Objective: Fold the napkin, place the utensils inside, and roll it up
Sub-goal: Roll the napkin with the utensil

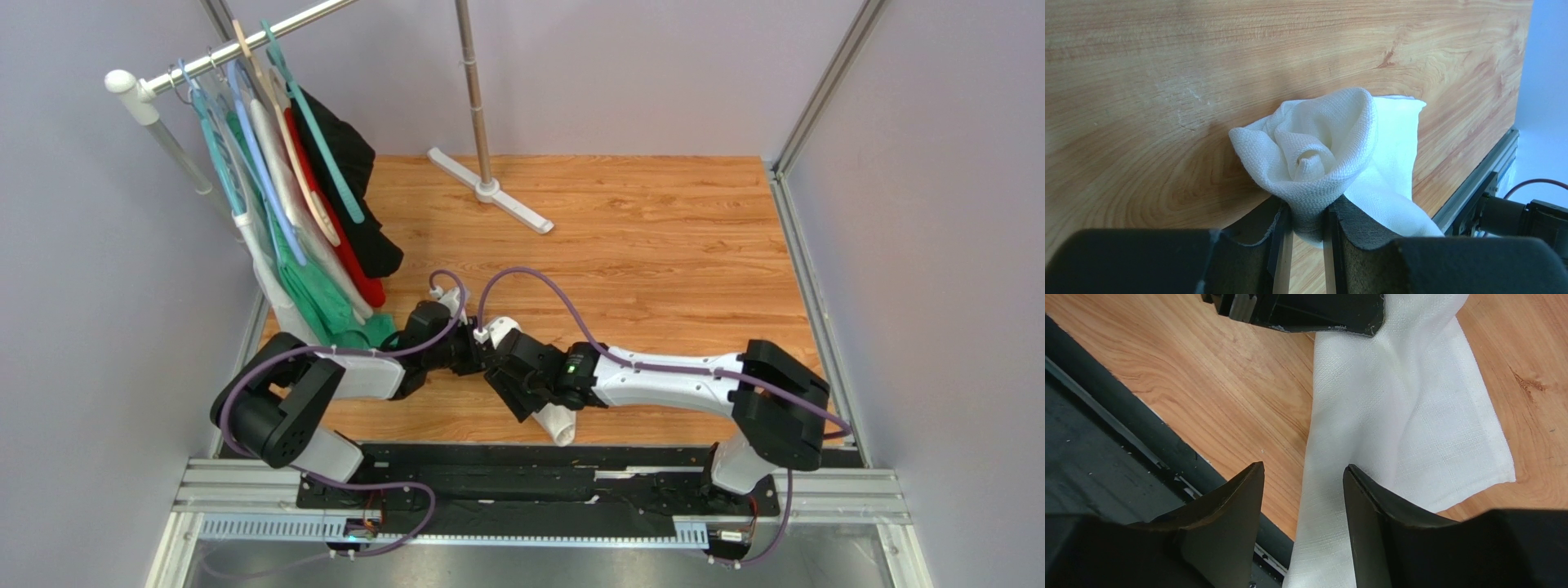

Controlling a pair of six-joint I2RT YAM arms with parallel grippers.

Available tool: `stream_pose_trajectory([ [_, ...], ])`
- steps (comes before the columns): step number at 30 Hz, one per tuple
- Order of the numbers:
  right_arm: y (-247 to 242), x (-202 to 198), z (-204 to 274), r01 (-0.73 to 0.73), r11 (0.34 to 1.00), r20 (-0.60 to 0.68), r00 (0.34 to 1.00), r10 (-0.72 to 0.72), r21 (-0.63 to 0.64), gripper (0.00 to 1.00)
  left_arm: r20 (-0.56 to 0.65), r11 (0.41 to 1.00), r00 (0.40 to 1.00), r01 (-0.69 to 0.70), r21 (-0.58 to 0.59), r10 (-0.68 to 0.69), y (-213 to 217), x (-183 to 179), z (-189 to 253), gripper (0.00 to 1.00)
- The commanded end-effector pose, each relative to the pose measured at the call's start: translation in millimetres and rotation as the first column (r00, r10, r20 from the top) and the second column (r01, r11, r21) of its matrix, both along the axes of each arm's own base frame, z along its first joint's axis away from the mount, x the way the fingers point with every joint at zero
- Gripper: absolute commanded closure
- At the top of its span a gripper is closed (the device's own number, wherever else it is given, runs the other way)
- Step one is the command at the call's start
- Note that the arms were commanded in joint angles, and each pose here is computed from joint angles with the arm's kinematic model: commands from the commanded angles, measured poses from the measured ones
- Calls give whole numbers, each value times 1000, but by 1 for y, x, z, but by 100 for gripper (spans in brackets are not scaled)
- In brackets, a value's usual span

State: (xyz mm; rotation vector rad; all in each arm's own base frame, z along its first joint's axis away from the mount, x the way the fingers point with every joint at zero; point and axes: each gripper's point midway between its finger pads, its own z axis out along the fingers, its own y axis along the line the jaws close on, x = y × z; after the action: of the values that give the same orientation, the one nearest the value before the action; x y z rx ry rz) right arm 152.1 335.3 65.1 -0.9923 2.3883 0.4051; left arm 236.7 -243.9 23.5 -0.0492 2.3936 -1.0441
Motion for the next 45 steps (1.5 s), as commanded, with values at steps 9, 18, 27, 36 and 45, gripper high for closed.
stream_pose_trajectory([
  [9,-8,15,-42,86,992,68,994,-80,-94,46,5,999,1000,15,39,-15,4,-4,6,71],
  [18,-35,12,-80,183,964,57,983,-175,-195,46,22,999,1000,-23,32,23,11,-7,17,61],
  [27,-39,7,-102,214,947,21,976,-215,-241,62,61,995,997,-58,75,54,26,-12,32,33],
  [36,-37,7,-92,212,951,2,976,-217,-225,100,81,990,991,-113,89,106,49,-23,44,18],
  [45,-20,-5,-72,172,984,-146,973,-178,-53,100,104,983,985,-150,106,139,73,-32,52,15],
])
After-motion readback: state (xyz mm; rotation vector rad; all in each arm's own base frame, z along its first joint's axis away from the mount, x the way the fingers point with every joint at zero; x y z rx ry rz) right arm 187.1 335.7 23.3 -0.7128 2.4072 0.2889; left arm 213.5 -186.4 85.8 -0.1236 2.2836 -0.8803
